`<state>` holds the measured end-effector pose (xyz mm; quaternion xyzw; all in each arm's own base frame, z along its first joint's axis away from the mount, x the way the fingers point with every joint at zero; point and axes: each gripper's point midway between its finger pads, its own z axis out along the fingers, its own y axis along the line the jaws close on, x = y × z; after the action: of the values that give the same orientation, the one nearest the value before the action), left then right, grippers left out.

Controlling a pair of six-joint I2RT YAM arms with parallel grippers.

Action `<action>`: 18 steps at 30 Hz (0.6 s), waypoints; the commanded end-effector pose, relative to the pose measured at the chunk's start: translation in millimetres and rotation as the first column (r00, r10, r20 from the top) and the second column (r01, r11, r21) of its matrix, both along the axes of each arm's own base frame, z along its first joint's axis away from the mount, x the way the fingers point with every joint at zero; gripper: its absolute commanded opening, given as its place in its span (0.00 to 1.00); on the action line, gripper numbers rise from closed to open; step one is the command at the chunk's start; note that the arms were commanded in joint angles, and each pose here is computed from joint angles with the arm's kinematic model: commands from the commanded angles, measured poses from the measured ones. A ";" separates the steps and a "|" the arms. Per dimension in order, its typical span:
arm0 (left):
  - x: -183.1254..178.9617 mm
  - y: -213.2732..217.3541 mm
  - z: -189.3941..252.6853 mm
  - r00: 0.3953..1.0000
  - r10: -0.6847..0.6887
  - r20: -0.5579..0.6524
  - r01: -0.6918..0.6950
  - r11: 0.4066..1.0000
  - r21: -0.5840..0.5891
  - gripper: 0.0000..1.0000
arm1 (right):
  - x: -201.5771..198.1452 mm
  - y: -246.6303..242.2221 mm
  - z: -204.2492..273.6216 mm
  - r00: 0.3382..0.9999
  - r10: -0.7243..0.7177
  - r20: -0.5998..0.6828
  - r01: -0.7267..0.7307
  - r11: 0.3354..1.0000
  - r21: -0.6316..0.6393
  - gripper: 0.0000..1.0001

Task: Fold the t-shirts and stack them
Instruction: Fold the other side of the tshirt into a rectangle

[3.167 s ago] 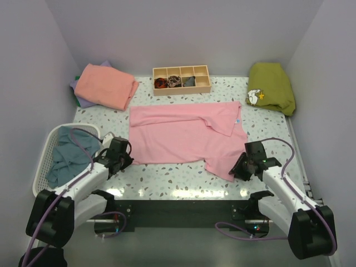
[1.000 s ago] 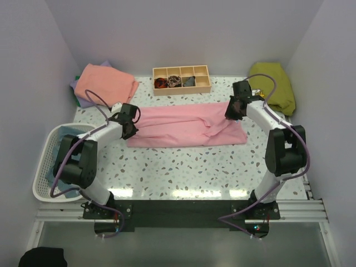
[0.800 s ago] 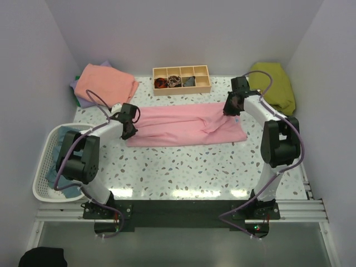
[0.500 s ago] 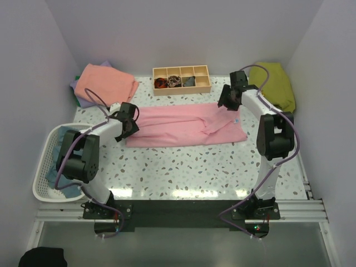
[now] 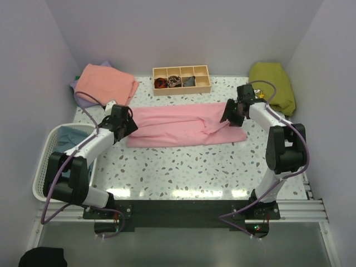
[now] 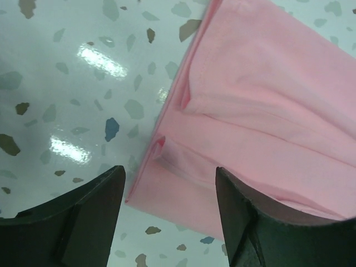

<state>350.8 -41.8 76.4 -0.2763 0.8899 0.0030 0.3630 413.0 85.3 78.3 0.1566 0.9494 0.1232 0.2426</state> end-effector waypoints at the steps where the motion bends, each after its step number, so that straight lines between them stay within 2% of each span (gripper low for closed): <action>1: 9.1 -27.3 4.3 0.989 -0.135 0.065 0.141 0.985 -0.096 0.70 | -14.4 16.5 0.0 1.000 0.016 0.009 -0.017 0.996 0.093 0.54; 7: 8.3 -37.5 -4.2 0.984 -0.176 0.042 0.180 0.974 -0.134 0.70 | -20.8 21.0 -7.3 1.000 0.018 0.005 -0.018 0.992 0.124 0.53; 18: 4.3 -36.9 -7.5 0.985 -0.171 0.024 0.173 0.975 -0.138 0.69 | 5.4 32.5 -21.1 1.000 0.027 0.003 -0.027 0.985 0.168 0.53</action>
<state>348.8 -78.1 64.3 -0.2323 0.9095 -0.0862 0.3337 394.6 106.9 48.2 0.1687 0.9459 0.1827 0.2085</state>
